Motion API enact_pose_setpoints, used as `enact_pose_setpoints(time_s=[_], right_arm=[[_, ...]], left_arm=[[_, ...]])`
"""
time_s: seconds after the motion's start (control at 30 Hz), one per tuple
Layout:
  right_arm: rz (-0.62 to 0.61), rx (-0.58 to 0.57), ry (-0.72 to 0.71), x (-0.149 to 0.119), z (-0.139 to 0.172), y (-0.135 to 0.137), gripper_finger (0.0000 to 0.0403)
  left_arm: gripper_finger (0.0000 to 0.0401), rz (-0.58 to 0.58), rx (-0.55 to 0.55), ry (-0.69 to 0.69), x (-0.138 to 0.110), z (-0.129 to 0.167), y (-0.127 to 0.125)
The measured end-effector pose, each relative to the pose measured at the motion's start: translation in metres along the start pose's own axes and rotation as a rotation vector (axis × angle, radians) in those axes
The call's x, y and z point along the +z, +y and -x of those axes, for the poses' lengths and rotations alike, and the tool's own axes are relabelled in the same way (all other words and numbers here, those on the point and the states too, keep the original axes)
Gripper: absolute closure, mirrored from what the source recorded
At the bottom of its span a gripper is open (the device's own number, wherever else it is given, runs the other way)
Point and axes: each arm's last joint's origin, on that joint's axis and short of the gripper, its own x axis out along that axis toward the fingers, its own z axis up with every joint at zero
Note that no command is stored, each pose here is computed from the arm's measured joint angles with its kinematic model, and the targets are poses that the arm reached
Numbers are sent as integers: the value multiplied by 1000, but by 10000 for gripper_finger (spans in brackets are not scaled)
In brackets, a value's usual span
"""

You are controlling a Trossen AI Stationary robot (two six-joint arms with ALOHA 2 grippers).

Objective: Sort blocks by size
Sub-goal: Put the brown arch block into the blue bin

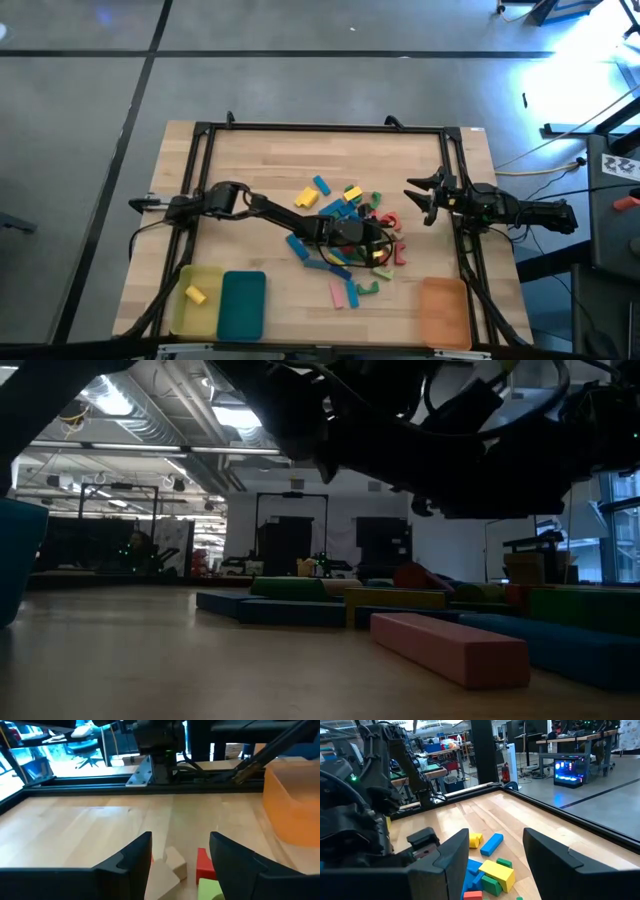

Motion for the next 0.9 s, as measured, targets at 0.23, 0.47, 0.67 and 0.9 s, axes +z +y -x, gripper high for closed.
enact_pose_setpoints(time_s=[0.23, 0.47, 0.67, 0.9], right_arm=[[0, 0, 0, 0, 0, 0, 213], [0, 0, 0, 0, 0, 0, 213], [0, 0, 0, 0, 0, 0, 213], [0, 0, 0, 0, 0, 0, 213]], left_arm=[[184, 34, 74, 5, 0, 0, 2], [154, 151, 83, 10, -2, -1, 6], [148, 220, 99, 41, -5, -3, 12], [148, 234, 99, 45, -9, -4, 11]])
